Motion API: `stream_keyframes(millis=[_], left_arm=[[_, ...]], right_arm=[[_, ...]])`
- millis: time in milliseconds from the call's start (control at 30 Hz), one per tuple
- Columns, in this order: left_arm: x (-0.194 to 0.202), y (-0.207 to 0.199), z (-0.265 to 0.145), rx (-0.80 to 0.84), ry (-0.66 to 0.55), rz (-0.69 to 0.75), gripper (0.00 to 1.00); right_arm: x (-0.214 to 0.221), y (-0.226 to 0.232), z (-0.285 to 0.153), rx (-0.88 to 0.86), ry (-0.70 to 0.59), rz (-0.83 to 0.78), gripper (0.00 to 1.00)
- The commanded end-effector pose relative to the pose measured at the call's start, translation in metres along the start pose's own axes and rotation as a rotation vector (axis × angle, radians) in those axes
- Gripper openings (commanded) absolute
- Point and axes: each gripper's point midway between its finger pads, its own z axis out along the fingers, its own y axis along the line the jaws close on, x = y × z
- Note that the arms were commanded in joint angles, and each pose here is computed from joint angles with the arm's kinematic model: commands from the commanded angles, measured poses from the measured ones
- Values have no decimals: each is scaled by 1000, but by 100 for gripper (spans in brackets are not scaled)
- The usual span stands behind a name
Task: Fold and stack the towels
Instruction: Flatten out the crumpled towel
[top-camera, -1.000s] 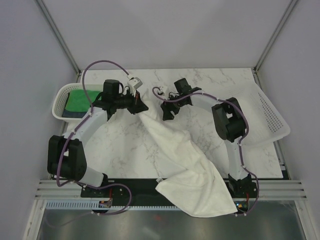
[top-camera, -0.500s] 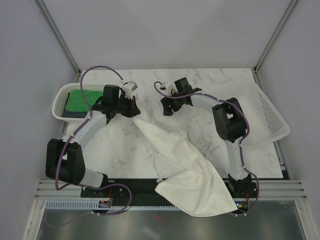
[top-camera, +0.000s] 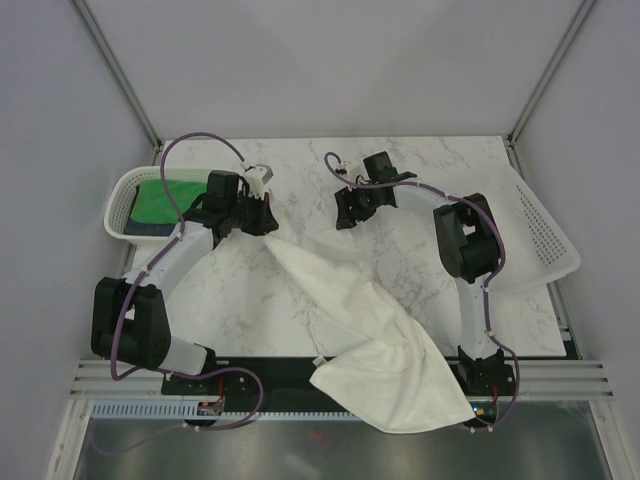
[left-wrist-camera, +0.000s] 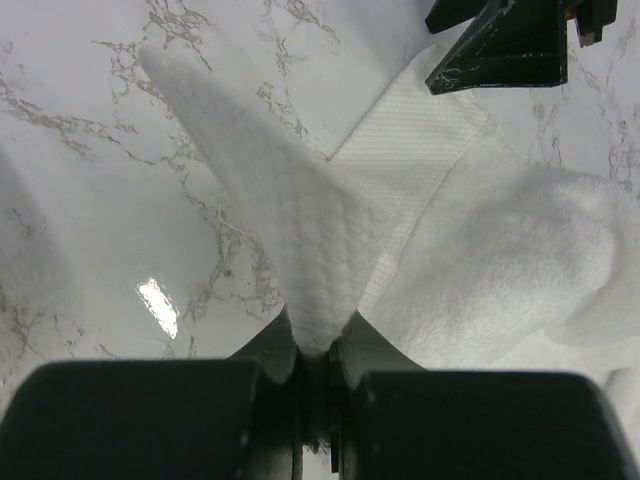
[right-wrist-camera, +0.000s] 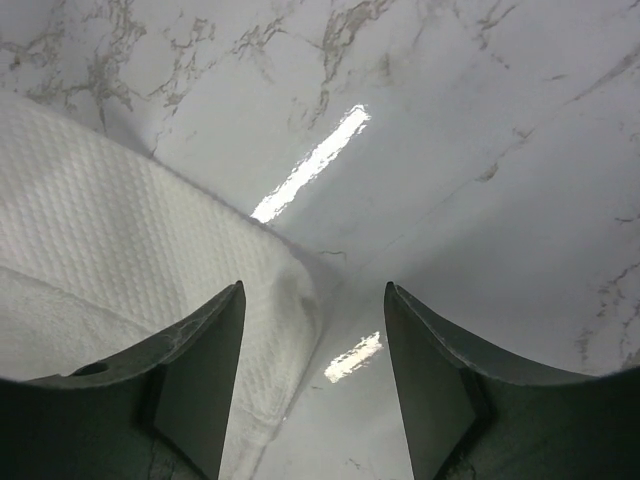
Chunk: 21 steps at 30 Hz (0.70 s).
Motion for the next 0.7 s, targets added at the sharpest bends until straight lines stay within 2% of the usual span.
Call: stream_keyframes(millis=[0,267,367,400,433,500,533,633,667], left_arm=[[-9,0,-2,-10,-27,-17,2],[-9,-1,1,-7,-27,-36,2],[-9,-3,3,-4,-25,-53,2],[-9,-3,5,-3,-22,-73,2],[-9,-3,6,-3,-23,-82,2],[-11,-2,8,-25,-25,-131,5],[-9,1,12,-38,-17,-155,7],[-7,-1,18,-73,14,-239,23],[-9,-4,21,-90,13,-264,28]], right_arm=[[17,24,-1,-91,53,31,65],[25,33,4,-95,72,24,60],[28,28,6,-69,78,39,54],[29,25,8,-50,80,44,50],[26,22,5,-24,73,44,31],[24,6,-5,76,69,58,5],[15,-1,-25,136,36,76,0],[-7,-16,-79,292,-52,73,0],[-6,-21,-92,338,-46,81,0]])
